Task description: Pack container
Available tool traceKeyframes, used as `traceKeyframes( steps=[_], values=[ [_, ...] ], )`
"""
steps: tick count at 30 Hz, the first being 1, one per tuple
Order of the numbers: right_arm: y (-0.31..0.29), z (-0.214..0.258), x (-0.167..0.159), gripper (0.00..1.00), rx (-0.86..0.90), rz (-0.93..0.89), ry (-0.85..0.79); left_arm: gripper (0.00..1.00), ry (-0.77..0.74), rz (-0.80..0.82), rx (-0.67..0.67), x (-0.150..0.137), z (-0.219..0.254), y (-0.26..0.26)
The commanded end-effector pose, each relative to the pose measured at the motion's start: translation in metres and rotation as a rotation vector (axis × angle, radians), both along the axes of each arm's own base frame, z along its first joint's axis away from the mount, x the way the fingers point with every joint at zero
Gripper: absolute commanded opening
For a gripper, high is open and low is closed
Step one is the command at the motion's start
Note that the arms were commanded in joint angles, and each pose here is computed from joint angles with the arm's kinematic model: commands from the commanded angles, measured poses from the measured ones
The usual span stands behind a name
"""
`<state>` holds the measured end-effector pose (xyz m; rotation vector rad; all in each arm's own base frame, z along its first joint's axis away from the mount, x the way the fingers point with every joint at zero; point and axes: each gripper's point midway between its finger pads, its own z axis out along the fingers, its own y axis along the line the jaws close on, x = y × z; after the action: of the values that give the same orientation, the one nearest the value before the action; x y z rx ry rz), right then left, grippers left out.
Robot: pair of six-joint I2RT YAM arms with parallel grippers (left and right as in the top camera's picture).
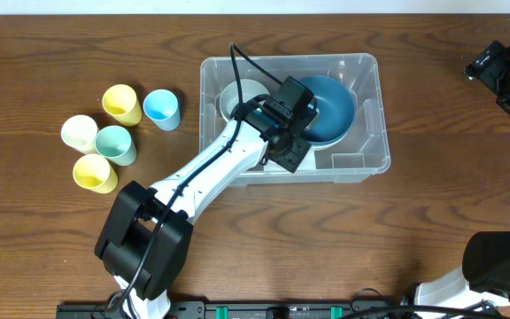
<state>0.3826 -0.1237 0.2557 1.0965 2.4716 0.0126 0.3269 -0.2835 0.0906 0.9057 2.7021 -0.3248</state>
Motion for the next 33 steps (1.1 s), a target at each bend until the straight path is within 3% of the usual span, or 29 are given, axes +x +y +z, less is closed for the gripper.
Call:
traceKeyframes(
  steps=[1,14,17,22,33],
  values=[
    [-0.002,0.01,-0.002,0.99,-0.008,-0.016,-0.026,0.69,0.001,-0.003,0.003,-0.002,0.007,0.001],
    [-0.002,0.01,-0.002,0.99,-0.008,-0.016,-0.026,0.72,-0.232,0.065,-0.162,0.001,0.14,0.034],
    [-0.002,0.01,-0.002,0.99,-0.008,-0.016,-0.026,0.59,-0.265,0.087,-0.184,-0.001,0.157,0.045],
    [-0.002,0.01,-0.002,0.99,-0.008,-0.016,-0.026,0.56,-0.217,0.103,-0.146,-0.002,0.142,0.053],
    [-0.002,0.01,-0.002,0.99,-0.008,-0.016,-0.026,0.56,-0.079,0.128,0.02,0.014,0.062,0.057]
  ],
)
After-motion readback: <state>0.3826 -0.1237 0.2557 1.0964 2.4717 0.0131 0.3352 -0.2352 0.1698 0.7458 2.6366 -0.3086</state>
